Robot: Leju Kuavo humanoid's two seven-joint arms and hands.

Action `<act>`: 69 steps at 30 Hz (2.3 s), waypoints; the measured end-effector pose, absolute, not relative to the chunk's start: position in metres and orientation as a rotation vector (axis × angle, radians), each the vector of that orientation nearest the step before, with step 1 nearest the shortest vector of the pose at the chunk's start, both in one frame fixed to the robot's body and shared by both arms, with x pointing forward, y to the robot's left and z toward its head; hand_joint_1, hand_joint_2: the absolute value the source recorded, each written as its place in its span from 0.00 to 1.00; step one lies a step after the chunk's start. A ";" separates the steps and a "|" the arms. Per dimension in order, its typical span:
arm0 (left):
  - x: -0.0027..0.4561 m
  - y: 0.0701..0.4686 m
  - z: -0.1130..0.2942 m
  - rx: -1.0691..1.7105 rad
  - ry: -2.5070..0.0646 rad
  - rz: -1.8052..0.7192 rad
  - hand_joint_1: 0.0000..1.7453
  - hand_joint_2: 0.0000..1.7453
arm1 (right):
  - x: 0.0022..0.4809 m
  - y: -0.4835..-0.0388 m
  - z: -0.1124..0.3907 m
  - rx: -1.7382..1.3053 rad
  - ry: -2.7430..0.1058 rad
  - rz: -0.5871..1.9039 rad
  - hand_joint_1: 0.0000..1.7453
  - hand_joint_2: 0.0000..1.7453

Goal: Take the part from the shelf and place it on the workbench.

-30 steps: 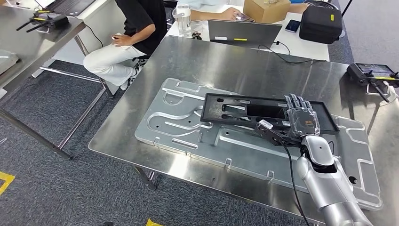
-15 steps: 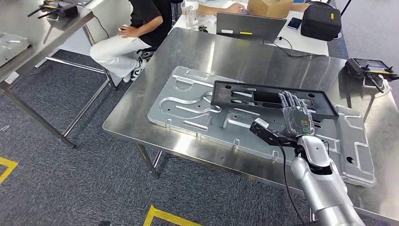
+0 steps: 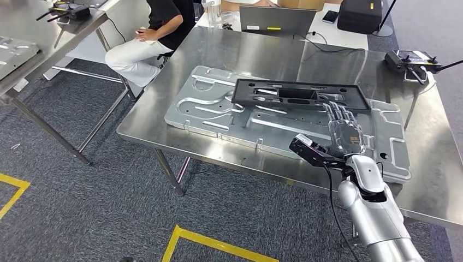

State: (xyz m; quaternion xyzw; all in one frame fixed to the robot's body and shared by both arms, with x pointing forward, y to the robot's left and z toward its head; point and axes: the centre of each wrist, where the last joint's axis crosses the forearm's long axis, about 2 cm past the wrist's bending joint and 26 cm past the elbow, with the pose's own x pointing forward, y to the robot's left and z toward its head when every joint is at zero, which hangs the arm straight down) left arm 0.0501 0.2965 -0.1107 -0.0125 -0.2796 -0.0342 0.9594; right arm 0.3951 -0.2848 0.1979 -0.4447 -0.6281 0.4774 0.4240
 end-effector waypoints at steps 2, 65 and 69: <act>0.050 0.297 -0.111 -0.025 -0.567 -0.069 0.00 0.00 | 0.395 -0.285 0.197 -1.111 -1.572 1.194 0.00 0.00; 0.035 0.281 -0.112 0.044 -0.540 0.146 0.00 0.00 | 0.024 -0.246 -0.110 -0.234 -0.303 0.029 0.00 0.00; 0.037 0.281 -0.112 0.045 -0.544 0.147 0.00 0.00 | 0.025 -0.240 -0.110 -0.214 -0.281 0.025 0.00 0.00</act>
